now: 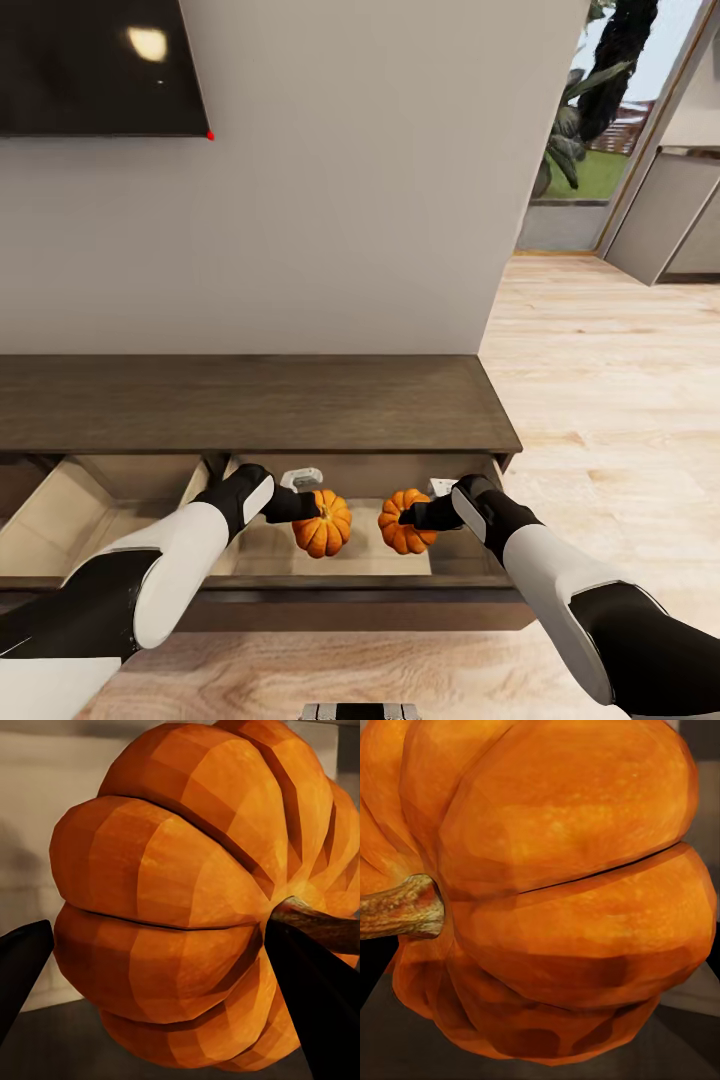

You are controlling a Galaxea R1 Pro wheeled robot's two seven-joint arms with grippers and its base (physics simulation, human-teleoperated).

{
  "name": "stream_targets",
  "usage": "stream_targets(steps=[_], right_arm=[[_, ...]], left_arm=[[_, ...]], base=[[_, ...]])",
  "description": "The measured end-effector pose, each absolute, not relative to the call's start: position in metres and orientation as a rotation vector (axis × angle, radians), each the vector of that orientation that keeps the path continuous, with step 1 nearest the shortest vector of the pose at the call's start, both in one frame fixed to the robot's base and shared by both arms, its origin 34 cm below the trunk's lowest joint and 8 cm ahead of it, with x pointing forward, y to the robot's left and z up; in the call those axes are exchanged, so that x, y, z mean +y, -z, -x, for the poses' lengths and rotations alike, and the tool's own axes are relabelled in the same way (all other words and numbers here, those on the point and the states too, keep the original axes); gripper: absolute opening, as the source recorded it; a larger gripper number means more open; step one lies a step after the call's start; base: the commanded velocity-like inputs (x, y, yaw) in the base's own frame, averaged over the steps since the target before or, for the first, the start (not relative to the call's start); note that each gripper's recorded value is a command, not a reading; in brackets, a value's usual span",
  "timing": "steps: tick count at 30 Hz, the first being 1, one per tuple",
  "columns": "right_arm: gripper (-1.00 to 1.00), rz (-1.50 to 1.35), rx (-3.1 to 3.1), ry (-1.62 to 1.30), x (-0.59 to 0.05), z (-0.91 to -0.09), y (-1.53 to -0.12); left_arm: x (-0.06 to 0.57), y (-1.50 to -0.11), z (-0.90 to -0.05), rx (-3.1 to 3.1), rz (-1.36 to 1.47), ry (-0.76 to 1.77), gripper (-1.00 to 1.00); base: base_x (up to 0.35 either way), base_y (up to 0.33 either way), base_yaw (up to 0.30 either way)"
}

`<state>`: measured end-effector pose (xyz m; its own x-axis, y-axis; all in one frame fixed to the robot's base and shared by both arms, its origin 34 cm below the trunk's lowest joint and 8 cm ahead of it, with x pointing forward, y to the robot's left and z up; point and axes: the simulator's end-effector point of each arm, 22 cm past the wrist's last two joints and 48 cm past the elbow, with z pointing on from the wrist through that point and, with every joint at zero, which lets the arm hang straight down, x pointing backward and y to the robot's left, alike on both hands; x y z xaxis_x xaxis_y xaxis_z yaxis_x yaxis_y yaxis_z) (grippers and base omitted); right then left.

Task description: Place each of the two pumpkins and all three candles from the living room inside a cabinet in the living room (use any cabinet), then make sure every cabinet is closed, and position the cauldron so it is next to a table in the living room.

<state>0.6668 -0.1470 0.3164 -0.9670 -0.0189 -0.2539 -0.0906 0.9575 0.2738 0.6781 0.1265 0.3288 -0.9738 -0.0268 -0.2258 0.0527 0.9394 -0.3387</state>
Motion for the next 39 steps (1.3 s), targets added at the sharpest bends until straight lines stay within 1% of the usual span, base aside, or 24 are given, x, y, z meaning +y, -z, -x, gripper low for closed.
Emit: stream_targets(steps=[10, 17, 39], right_arm=[[-1.00, 0.080, 2.858, -0.417, -0.147, -0.666, -0.312], [-1.00, 0.080, 2.859, -0.418, -0.147, -0.666, -0.312], [-1.00, 0.077, 2.883, -0.418, -0.147, -0.657, -0.288]], left_arm=[[0.127, -0.325, -0.677, 2.866, -0.017, 0.510, -1.00], [0.127, -0.325, -0.677, 2.867, -0.017, 0.509, -1.00], [0.131, -0.297, -0.667, 2.892, -0.012, 0.491, -1.00]], base=[[0.001, 0.000, 0.000], [0.122, 0.000, 0.000], [0.003, 0.000, 0.000]])
